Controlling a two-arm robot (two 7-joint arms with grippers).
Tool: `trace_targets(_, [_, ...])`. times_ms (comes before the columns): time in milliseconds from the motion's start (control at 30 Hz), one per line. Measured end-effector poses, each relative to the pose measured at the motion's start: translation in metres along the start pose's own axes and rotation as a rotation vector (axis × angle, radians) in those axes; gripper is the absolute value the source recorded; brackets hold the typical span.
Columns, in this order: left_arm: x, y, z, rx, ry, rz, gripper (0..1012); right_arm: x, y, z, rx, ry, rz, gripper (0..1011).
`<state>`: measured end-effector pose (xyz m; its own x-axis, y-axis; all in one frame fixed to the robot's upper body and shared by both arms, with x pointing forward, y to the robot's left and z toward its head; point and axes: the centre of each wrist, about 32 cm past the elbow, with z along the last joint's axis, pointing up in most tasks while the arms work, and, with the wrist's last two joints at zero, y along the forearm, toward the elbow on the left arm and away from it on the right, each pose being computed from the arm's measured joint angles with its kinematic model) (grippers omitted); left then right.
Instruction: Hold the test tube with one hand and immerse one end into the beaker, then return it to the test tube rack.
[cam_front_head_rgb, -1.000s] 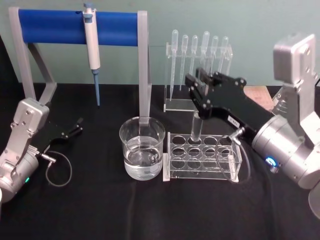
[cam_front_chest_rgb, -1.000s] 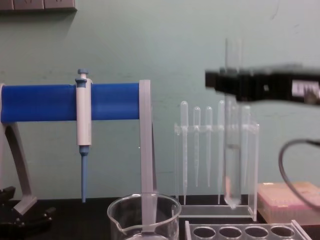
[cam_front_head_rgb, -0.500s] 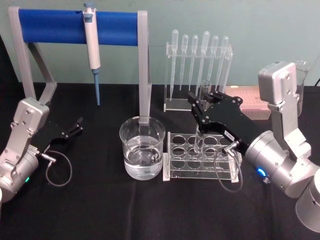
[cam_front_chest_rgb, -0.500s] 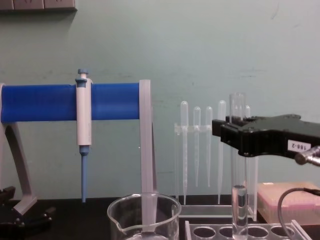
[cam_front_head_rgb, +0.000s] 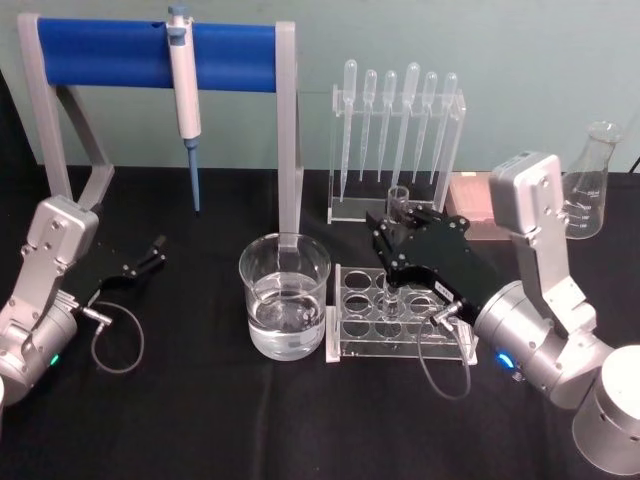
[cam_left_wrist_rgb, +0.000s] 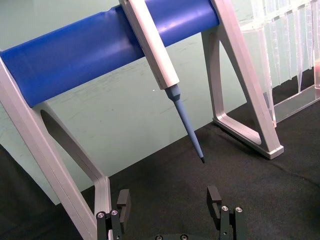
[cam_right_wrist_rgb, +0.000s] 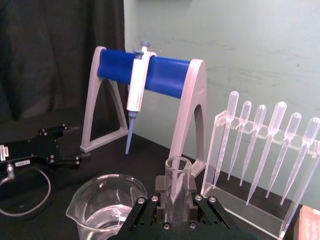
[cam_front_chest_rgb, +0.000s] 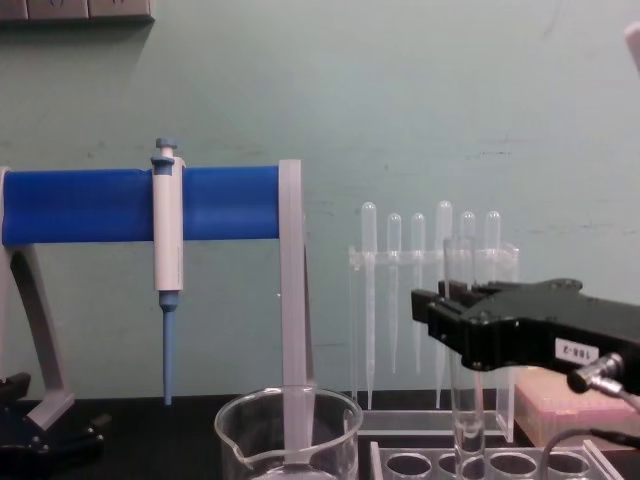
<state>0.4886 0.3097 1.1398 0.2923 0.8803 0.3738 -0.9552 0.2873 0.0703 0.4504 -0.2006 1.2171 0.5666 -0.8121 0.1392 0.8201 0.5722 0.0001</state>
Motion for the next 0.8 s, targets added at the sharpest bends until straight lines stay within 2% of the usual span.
trace_targets(467, [0.0000,0.0000,0.0000,0.000,0.000,0.000,1000,-0.001,0.007,-0.015,-0.052,-0.032,0.024,228])
trace_targets(733, [0.0000,0.0000,0.0000,0.000,0.000,0.000,1000,-0.002,0.009,-0.017,-0.077,-0.053,0.036,230])
trace_targets(800, [0.0000,0.0000,0.0000,0.000,0.000,0.000,1000,-0.002,0.009,-0.017,-0.080,-0.056,0.035,256])
